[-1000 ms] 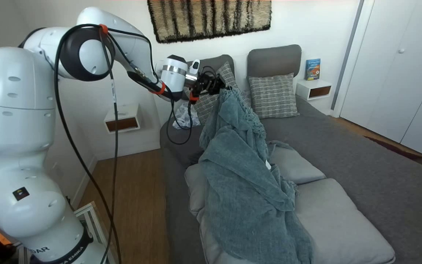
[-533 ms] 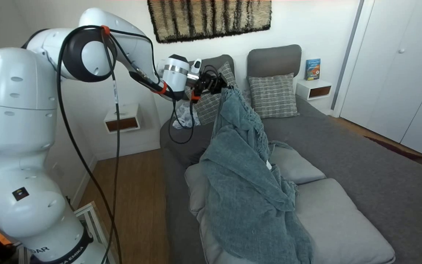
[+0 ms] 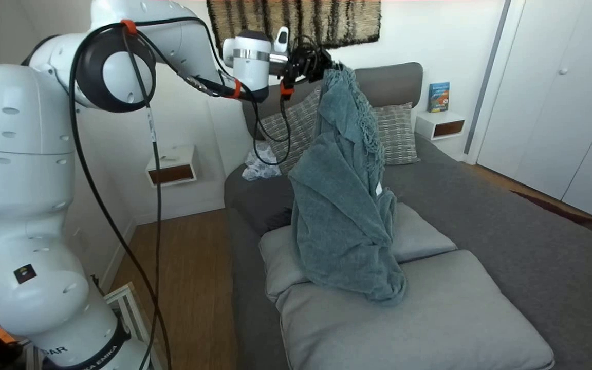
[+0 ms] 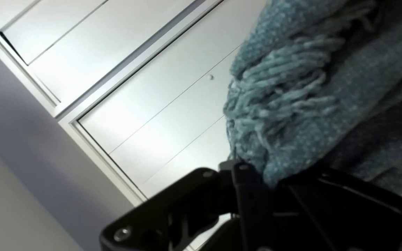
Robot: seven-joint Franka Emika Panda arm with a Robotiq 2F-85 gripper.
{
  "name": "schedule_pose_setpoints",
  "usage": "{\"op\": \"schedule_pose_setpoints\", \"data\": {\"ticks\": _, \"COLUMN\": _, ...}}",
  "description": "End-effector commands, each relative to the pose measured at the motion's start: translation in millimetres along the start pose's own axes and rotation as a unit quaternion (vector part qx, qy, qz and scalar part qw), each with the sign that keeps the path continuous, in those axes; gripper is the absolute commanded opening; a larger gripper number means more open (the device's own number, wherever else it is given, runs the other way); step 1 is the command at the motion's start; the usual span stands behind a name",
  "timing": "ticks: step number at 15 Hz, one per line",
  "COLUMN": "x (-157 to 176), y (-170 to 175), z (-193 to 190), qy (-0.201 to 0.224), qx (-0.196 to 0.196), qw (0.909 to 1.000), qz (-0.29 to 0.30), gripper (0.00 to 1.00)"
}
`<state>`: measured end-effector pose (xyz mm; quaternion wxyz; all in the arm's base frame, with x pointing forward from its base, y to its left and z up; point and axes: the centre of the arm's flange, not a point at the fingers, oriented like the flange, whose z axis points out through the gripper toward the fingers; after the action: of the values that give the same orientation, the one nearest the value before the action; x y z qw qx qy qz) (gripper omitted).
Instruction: Fold the fleece once
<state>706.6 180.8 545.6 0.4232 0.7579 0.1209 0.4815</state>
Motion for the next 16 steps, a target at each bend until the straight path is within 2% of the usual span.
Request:
{"op": "schedule_pose_setpoints", "data": {"ticks": 1, "x": 69.8, "y": 61.8, "z": -8.4, "qy": 0.060, "qx": -0.020, "qw": 0.9974, "qz": 0.035, "gripper": 0.02}}
{"op": "schedule_pose_setpoints", "data": {"ticks": 2, "x": 71.1, "y": 61.9, "z": -10.1, "qy": 0.056, "qx": -0.008, "qw": 0.9982, "qz": 0.020, "gripper": 0.02}}
{"op": "schedule_pose_setpoints", "data": {"ticks": 4, "x": 47.9, "y": 39.2, "z": -8.1, "qy": 0.033, "qx": 0.040, "qw": 0.9987, "qz": -0.007, "gripper": 0.02}}
{"op": "schedule_pose_setpoints", "data": {"ticks": 7, "x": -13.0, "y": -21.0, "z": -3.1, "qy": -0.028, "qx": 0.117, "qw": 0.9922, "qz": -0.033, "gripper": 0.02}}
{"op": "schedule_pose_setpoints", "data": {"ticks": 8, "x": -34.1, "y": -37.3, "z": 0.1, "qy": -0.052, "qx": 0.129, "qw": 0.9893, "qz": -0.047, "gripper": 0.02}}
{"op": "schedule_pose_setpoints", "data": {"ticks": 12, "x": -132.8, "y": -79.3, "z": 22.5, "qy": -0.159, "qx": 0.137, "qw": 0.9736, "qz": -0.090, "gripper": 0.02}}
{"op": "schedule_pose_setpoints", "data": {"ticks": 15, "x": -197.4, "y": -81.8, "z": 41.1, "qy": -0.226, "qx": 0.125, "qw": 0.9589, "qz": -0.116, "gripper": 0.02}}
{"op": "schedule_pose_setpoints", "data": {"ticks": 16, "x": -219.9, "y": -79.9, "z": 47.8, "qy": -0.242, "qx": 0.109, "qw": 0.9560, "qz": -0.126, "gripper": 0.02}}
